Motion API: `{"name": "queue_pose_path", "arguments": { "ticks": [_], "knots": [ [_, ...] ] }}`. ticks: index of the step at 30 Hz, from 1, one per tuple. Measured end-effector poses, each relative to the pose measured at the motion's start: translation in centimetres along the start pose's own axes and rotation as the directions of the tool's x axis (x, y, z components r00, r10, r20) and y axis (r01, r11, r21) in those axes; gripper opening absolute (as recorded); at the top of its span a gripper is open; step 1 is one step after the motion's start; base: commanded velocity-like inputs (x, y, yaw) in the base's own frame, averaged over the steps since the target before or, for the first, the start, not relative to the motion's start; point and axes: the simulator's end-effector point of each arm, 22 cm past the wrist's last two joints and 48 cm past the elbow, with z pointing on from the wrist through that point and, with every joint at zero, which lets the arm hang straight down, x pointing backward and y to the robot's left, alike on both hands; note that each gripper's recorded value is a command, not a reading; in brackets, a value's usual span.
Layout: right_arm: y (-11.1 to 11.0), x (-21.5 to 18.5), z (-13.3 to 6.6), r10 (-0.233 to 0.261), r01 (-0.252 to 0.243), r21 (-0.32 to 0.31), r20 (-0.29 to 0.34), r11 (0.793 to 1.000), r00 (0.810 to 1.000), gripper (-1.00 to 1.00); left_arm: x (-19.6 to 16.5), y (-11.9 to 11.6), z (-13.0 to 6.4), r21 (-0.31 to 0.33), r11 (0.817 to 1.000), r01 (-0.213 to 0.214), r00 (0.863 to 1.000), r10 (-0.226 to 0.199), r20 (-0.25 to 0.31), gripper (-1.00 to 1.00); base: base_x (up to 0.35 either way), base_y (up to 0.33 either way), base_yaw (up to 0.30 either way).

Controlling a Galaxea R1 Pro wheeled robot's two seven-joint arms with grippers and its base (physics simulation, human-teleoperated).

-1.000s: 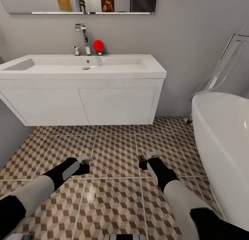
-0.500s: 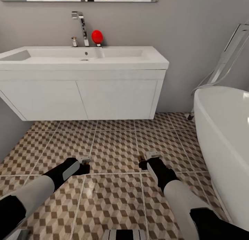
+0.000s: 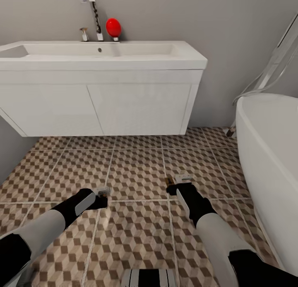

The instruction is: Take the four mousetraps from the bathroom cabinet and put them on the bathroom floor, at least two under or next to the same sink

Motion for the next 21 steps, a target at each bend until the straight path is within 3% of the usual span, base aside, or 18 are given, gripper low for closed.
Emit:
{"name": "queue_pose_path", "arguments": {
  "ticks": [11, 14, 17, 19, 20, 21],
  "knots": [
    [0.3, 1.9, 2.4, -0.006, 0.006, -0.003, -0.034, 1.0, 0.999, -1.0, 2.4, 0.2, 3.0, -0.003, 1.0, 0.005, 0.998, -0.005, -0.061, -1.0, 0.0, 0.0, 0.0],
    [0.3, 2.8, 3.1, -0.006, 0.006, -0.004, -0.05, 1.0, 0.999, -1.0, 2.2, -0.7, 3.3, 0.019, 1.0, -0.005, 0.998, 0.006, -0.056, -1.0, 0.0, 0.0, 0.0],
    [0.4, 3.7, 3.9, -0.006, 0.006, -0.006, -0.067, 1.0, 0.998, -1.0, 0.1, -2.4, 2.4, 0.077, 0.996, -0.046, 0.999, 0.047, -0.013, -1.0, 0.0, 0.0, 0.0],
    [0.5, 4.3, 4.3, -0.006, 0.006, -0.007, -0.078, 1.0, 0.997, -1.0, -1.3, -4.3, 0.8, 0.133, 0.986, -0.103, 0.995, 0.103, 0.007, -1.0, 0.0, 0.0, 0.0],
    [0.5, 4.6, 4.6, -0.007, 0.006, -0.008, -0.083, 1.0, 0.997, -1.0, -2.0, -5.4, -1.0, 0.174, 0.972, -0.156, 0.988, 0.157, 0.012, -1.0, 0.0, 0.0, 0.0],
    [0.6, 4.9, 4.8, -0.007, 0.006, -0.008, -0.089, 1.0, 0.996, -1.0, -2.4, -5.7, -1.7, 0.191, 0.967, -0.171, 0.985, 0.171, 0.016, -1.0, 0.0, 0.0, 0.0]
  ]
}}
